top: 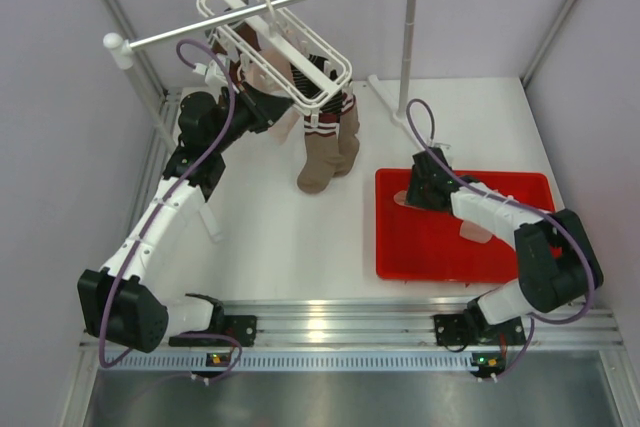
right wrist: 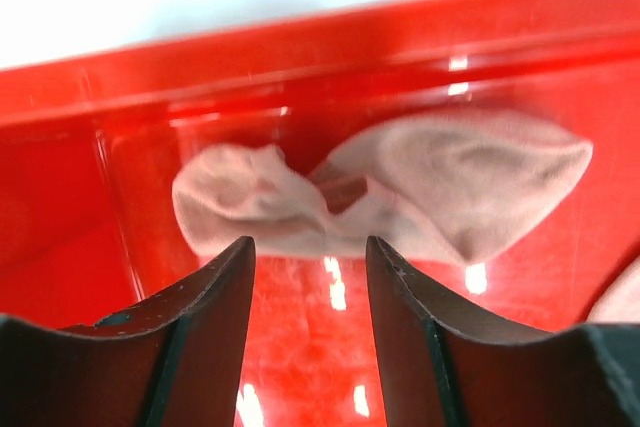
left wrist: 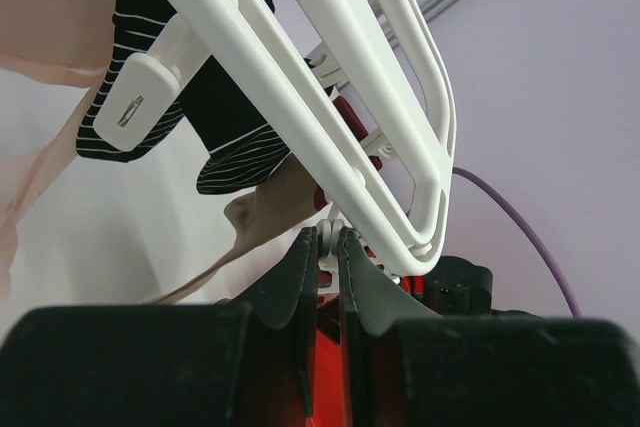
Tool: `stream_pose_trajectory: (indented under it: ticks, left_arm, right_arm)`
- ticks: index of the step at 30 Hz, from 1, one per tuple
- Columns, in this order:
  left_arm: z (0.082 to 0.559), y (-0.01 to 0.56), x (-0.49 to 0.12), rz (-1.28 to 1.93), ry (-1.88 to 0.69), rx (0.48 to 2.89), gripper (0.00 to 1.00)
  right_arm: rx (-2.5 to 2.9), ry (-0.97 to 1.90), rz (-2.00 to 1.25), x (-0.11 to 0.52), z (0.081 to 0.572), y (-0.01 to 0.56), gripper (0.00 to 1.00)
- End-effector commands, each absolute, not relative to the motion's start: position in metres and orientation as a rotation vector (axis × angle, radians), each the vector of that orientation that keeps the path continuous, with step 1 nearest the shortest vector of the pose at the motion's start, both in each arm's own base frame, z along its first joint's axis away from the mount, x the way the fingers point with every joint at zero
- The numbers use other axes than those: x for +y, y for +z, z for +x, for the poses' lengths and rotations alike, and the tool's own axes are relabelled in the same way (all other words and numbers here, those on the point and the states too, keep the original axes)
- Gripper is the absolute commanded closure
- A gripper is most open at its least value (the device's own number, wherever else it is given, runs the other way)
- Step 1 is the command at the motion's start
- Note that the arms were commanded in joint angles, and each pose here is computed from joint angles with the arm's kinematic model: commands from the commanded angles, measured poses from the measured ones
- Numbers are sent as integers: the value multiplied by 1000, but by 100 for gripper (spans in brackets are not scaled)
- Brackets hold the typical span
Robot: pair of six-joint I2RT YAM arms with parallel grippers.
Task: Clip the socks to the hanger
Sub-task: Pick up the sock from the bin, then clamp the sock onto the hanger.
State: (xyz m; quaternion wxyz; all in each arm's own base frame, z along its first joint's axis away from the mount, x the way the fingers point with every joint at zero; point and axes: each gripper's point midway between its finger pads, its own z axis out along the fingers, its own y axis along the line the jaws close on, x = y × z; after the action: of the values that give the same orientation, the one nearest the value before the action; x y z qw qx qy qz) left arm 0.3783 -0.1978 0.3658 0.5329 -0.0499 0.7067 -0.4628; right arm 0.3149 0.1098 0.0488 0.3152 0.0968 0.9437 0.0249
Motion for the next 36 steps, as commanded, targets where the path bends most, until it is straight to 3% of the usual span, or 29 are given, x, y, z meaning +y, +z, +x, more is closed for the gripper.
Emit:
stream_pose_trajectory:
  ticks: [1, 5, 6, 7, 10, 12, 15, 22, 29, 36]
  left_arm:
    - [375, 362, -198, -113, -1115, 1695, 100]
    - [376, 360, -196, -119, -1111, 1698, 100]
    - [376, 360, -195, -121, -1112, 1700, 100]
    - [376, 358, -195, -125, -1109, 1704, 100]
    - [376, 357, -195, -128, -1111, 1704, 100]
    - [376, 357, -195, -124, -1115, 1705, 100]
    - [375, 357, -196, -121, -1119, 1703, 100]
    - [370, 360, -197, -91, -1123, 1698, 100]
    - [368, 360, -199, -64, -1126, 1697, 100]
    - [366, 362, -202, -26, -1134, 1704, 100]
  right_arm:
    - [2393, 58, 237, 116, 338, 57, 52]
    - [2376, 39, 186, 115, 343, 48, 60]
    - [2378, 27, 180, 113, 344, 46, 65]
    - [2378, 23, 163, 113, 344, 46, 77]
    - [2394, 19, 133, 112, 339, 43, 94]
    - [2404, 4, 106, 109, 334, 42, 100]
    - [2388, -7, 55, 104, 328, 50, 100]
    - [2146, 157, -215, 119, 321, 140, 100]
    - [1824, 492, -707, 177, 281, 210, 100]
    - [1496, 773, -886, 230, 246, 291, 100]
